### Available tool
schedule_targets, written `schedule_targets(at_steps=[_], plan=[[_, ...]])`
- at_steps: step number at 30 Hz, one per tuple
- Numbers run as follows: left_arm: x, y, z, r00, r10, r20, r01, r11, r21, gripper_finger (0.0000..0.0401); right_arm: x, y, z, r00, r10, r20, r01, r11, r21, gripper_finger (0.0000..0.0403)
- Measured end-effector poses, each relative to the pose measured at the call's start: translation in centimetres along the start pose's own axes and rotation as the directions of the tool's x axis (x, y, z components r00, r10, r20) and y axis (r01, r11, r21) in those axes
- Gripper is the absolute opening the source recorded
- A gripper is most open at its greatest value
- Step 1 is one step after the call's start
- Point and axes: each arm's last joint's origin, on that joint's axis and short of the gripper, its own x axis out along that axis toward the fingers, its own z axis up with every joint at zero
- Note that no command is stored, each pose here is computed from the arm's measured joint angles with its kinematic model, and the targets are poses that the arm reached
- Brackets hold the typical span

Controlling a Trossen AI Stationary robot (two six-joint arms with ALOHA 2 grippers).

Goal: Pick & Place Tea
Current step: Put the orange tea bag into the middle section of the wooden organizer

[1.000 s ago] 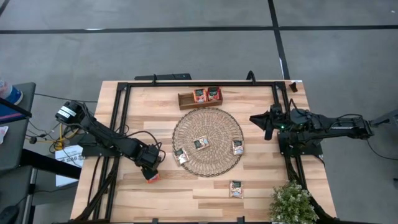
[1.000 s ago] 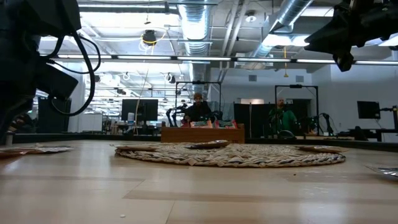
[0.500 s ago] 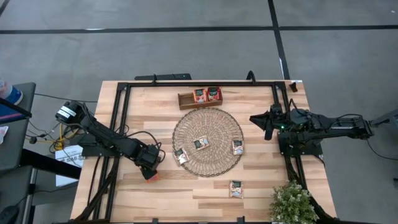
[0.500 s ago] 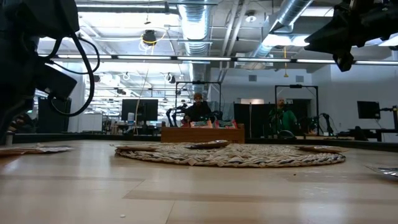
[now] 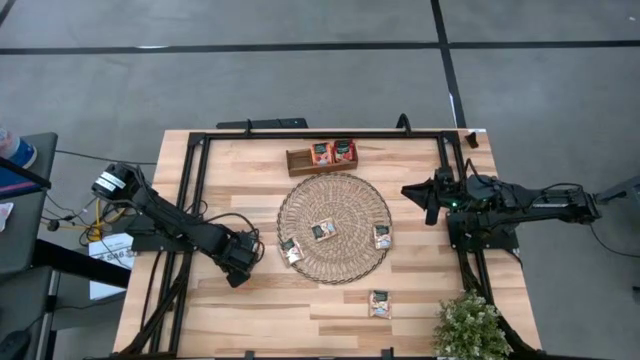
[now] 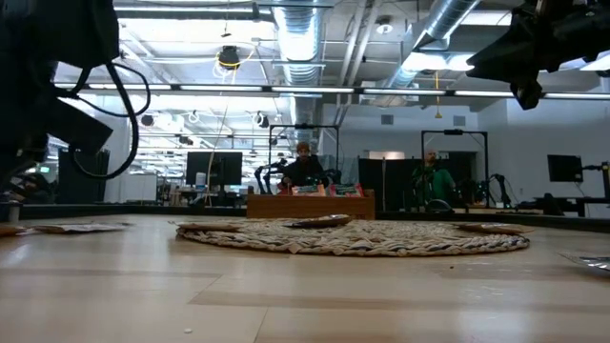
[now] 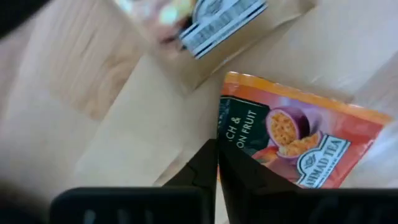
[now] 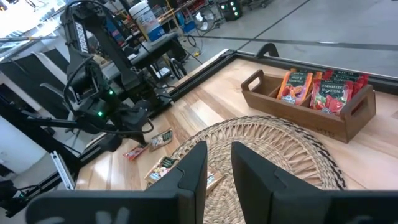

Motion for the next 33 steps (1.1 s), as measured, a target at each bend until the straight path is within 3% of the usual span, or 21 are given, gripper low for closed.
schedule_targets(at_steps=[11,18,22,26,33], plan=[[-5.3,-1.8,0.4,0.999,0.032,-0.024,-0.031,0.998,0.048,0.0,0.0,0.0,0.0,1.0,0.0,0.0,0.0,1.0,0.0,0.0066],[-12.4,-3.6,1.0,0.992,-0.002,0.13,-0.007,0.998,0.069,0.0,0.0,0.1,0.1,1.0,0.008,0.011,-0.008,1.0,0.004,0.0066],[-16.6,-4.0,1.8,0.953,-0.046,0.298,0.025,0.997,0.075,0.0,0.1,0.5,0.6,0.997,0.058,0.05,-0.059,0.998,0.013,0.0066],[-19.9,-3.8,3.2,0.894,-0.095,0.437,0.052,0.993,0.11,0.0,0.6,1.2,1.0,0.985,0.164,0.053,-0.16,0.985,-0.068,0.0066],[-22.2,-2.7,7.3,0.799,-0.168,0.578,0.072,0.98,0.186,0.0,4.1,2.3,0.9,0.984,0.179,0.015,-0.173,0.97,-0.172,0.0071]])
